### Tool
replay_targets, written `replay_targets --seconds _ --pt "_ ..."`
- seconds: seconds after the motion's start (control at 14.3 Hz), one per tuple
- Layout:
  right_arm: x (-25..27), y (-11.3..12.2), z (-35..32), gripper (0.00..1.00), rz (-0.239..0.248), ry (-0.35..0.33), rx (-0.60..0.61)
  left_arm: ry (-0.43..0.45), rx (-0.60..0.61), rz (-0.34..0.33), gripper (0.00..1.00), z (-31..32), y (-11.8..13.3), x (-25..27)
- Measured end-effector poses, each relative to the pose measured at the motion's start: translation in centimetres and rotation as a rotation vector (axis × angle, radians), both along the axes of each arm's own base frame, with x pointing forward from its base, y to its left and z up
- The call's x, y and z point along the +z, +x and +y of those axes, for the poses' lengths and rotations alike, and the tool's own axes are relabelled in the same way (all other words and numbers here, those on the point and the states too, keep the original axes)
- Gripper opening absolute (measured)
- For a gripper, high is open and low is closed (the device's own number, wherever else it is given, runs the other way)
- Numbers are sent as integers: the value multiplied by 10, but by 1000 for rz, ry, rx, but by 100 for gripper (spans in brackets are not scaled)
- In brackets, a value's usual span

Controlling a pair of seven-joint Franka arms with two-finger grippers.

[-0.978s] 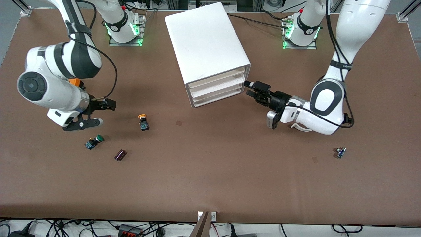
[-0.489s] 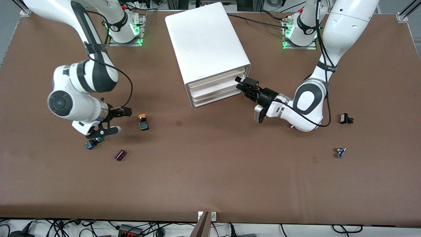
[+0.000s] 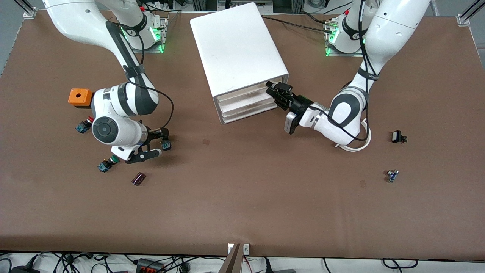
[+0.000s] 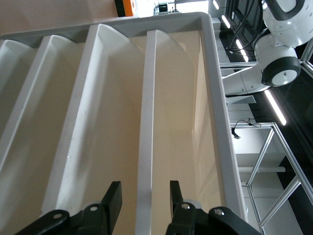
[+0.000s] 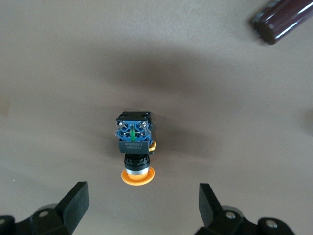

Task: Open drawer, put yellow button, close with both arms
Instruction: 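Grasp the drawer handle with the left gripper while the right gripper grasps the yellow button, then pull the drawer open with the left gripper while the right gripper lifts the button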

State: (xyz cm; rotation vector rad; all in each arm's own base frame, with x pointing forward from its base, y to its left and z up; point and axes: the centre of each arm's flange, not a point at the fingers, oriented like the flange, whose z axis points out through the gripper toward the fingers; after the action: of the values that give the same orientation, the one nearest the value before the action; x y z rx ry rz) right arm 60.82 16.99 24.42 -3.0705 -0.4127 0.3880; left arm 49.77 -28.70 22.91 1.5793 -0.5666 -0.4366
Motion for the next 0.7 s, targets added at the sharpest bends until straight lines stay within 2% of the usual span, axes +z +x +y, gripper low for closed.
replay_targets --seconds 0.21,0.42,0.7 --pt "-20 -4 9 100 15 -5 15 -30 -1 -1 43 -1 -12 -9" --pt "-36 -5 17 100 10 -4 26 -37 2 -9 11 -2 -12 -6" --pt "-47 -7 18 98 20 -5 23 -34 5 -11 11 -2 -11 -6"
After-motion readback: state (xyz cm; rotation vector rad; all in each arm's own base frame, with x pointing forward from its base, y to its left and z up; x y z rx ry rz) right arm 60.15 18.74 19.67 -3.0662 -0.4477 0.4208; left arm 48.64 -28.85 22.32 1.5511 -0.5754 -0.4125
